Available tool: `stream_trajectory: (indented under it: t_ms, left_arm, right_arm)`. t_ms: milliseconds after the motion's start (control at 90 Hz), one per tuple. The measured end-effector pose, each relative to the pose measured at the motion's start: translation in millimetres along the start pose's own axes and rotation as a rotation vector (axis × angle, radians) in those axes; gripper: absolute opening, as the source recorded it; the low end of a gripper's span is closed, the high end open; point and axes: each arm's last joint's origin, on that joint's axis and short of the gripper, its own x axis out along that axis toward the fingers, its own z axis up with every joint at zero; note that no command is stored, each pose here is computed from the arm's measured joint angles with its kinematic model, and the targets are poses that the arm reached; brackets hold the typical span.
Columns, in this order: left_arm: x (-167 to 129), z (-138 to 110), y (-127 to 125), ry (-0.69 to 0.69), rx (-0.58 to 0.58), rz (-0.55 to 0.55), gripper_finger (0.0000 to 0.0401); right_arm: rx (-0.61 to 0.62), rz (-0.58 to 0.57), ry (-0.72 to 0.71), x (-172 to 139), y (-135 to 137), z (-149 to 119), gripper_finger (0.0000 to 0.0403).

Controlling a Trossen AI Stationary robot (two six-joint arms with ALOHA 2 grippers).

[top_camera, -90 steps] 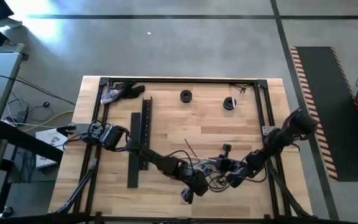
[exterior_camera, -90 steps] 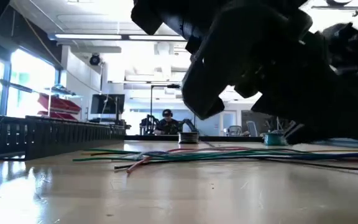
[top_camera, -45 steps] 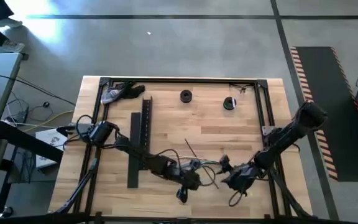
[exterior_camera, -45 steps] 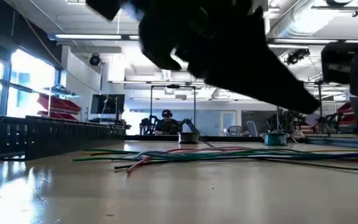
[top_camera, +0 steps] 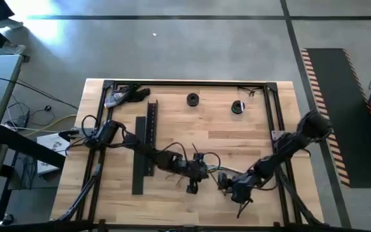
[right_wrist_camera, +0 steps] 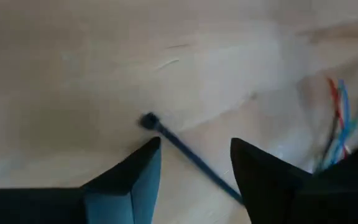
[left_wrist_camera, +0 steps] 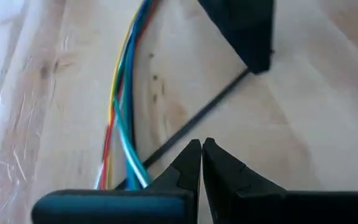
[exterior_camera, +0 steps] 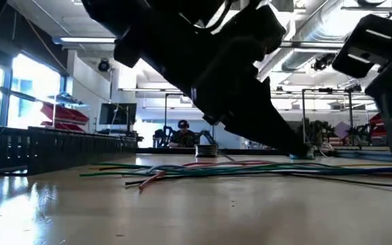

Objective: Ziptie cables
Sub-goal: Wrap the black zip tie on the cable

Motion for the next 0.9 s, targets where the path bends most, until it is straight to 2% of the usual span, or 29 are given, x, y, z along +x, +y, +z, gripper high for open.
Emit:
stream_trajectory:
  t_ms: [144, 333, 444, 644, 767, 900]
  left_arm:
    - [0, 0, -4, 0.002, 0.006, -0.024, 0.0]
    - [-2, 0, -16, -0.007, 0.063, -0.034, 0.0]
    - [-3, 0, -22, -0.005, 0.067, -0.021, 0.0]
    - [-4, -1, -27, -0.005, 0.073, 0.008, 0.0]
    - [-4, -1, -27, -0.005, 0.072, 0.017, 0.0]
    - [-4, -1, -28, -0.007, 0.082, 0.016, 0.0]
  right_arm:
    - [-0.075, 0.039, 0.015, 9, -5, 1, 0.0139]
    - [-0.032, 0.16, -0.058, 19, -15, -5, 0.0091]
    - [-0.025, 0.176, -0.058, 22, -18, -6, 0.0063]
    - [-0.024, 0.177, -0.062, 22, -17, -6, 0.0006]
    - [0.015, 0.153, -0.059, 22, -17, -4, 0.0001]
    - [0.091, 0.059, -0.045, 19, -17, 5, 0.0]
